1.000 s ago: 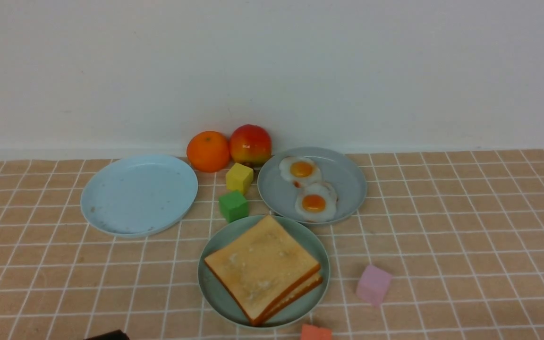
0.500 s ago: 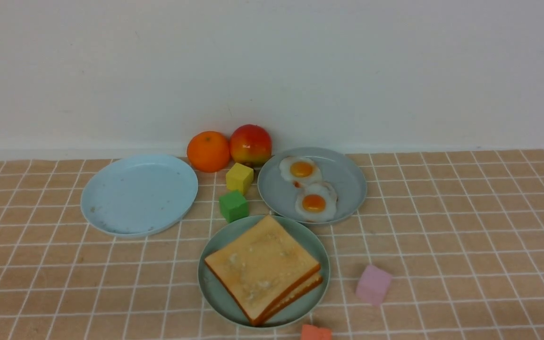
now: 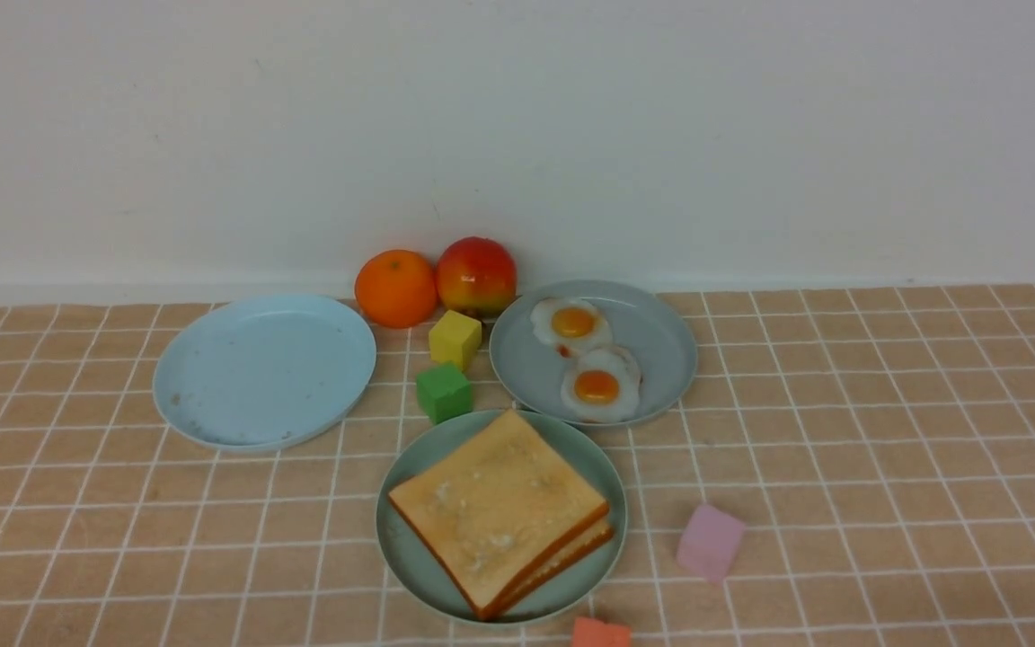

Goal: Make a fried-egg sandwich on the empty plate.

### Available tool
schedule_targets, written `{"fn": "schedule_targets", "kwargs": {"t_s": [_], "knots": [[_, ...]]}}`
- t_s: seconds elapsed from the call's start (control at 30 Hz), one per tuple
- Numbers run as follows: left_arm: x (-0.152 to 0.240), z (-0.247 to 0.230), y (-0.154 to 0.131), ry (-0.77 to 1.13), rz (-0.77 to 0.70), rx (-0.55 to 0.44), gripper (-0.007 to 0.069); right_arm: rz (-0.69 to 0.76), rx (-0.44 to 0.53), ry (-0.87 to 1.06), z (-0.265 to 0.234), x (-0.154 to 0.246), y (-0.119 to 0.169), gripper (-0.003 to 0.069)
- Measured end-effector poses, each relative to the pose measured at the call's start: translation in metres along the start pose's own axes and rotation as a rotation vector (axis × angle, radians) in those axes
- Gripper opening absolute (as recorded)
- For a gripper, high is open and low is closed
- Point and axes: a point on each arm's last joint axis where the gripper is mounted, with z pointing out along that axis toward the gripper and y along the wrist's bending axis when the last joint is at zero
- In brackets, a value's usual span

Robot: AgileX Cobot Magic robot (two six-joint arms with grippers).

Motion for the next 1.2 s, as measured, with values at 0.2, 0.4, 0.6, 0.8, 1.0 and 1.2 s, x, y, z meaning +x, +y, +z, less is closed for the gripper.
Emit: {"fn": "schedule_targets", "kwargs": {"t_s": [0.2, 0.4, 0.6, 0.8, 1.0, 1.2], "knots": [[0.0, 0.0, 0.0, 0.0, 0.0, 0.0, -0.0013, 0.0, 0.0, 0.0, 0.0, 0.0, 0.0, 0.0023], [0.0, 0.0, 0.0, 0.0, 0.0, 0.0, -0.0013, 0.0, 0.0, 0.0, 0.0, 0.0, 0.0, 0.0032], [0.0002, 0.0, 0.0001, 0.002, 0.0, -0.001, -0.0013, 0.0, 0.0, 0.0, 0.0, 0.0, 0.0, 0.0032], [0.0002, 0.0, 0.0001, 0.002, 0.0, -0.001, -0.0013, 0.0, 0.0, 0.0, 0.0, 0.0, 0.0, 0.0042], [0.0002, 0.0, 0.0001, 0.002, 0.0, -0.001, -0.0013, 0.0, 0.0, 0.0, 0.0, 0.0, 0.0, 0.0048], [0.0002, 0.0, 0.0001, 0.002, 0.0, -0.001, -0.001, 0.0, 0.0, 0.0, 0.0, 0.0, 0.0, 0.0057]]}}
